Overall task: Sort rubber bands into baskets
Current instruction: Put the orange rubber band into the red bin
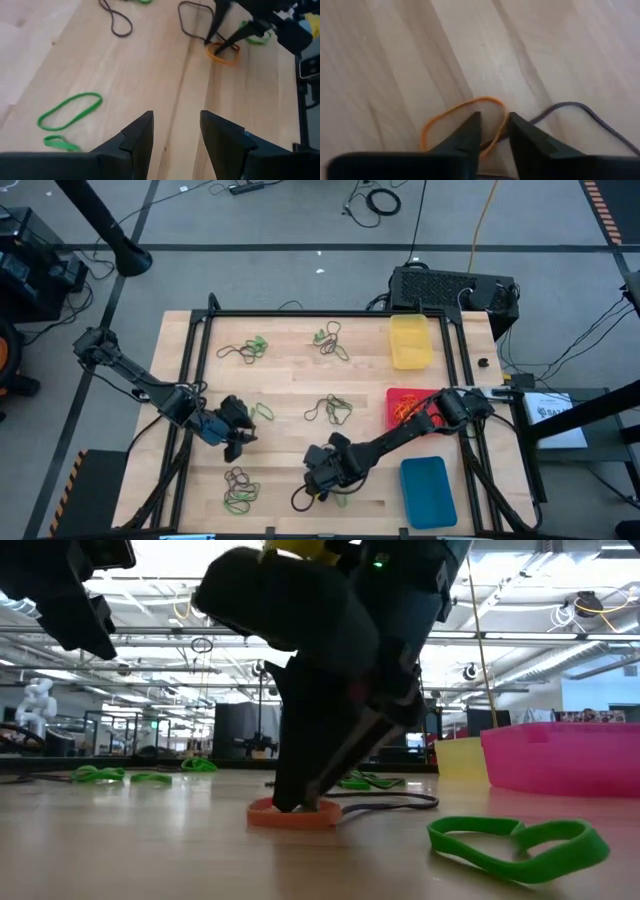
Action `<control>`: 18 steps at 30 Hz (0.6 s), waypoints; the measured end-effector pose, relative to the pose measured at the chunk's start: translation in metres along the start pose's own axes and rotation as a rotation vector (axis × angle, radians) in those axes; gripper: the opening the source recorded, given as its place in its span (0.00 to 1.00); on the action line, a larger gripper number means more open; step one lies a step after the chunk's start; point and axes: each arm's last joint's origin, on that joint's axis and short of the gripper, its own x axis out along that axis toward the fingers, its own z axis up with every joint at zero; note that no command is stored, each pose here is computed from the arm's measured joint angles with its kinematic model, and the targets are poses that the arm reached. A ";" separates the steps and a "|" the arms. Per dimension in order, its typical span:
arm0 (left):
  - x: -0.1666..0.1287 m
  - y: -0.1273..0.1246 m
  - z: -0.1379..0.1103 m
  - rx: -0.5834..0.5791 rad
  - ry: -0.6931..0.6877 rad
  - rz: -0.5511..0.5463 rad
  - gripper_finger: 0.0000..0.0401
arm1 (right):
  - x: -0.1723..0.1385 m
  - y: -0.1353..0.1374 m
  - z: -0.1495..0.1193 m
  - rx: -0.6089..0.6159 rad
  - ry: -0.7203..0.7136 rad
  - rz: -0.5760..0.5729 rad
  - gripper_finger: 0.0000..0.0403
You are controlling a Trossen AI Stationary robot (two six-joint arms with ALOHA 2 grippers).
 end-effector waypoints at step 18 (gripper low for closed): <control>0.000 -0.002 0.006 -0.076 -0.096 0.018 0.42 | -0.083 -0.015 0.034 -0.053 -0.150 0.025 0.00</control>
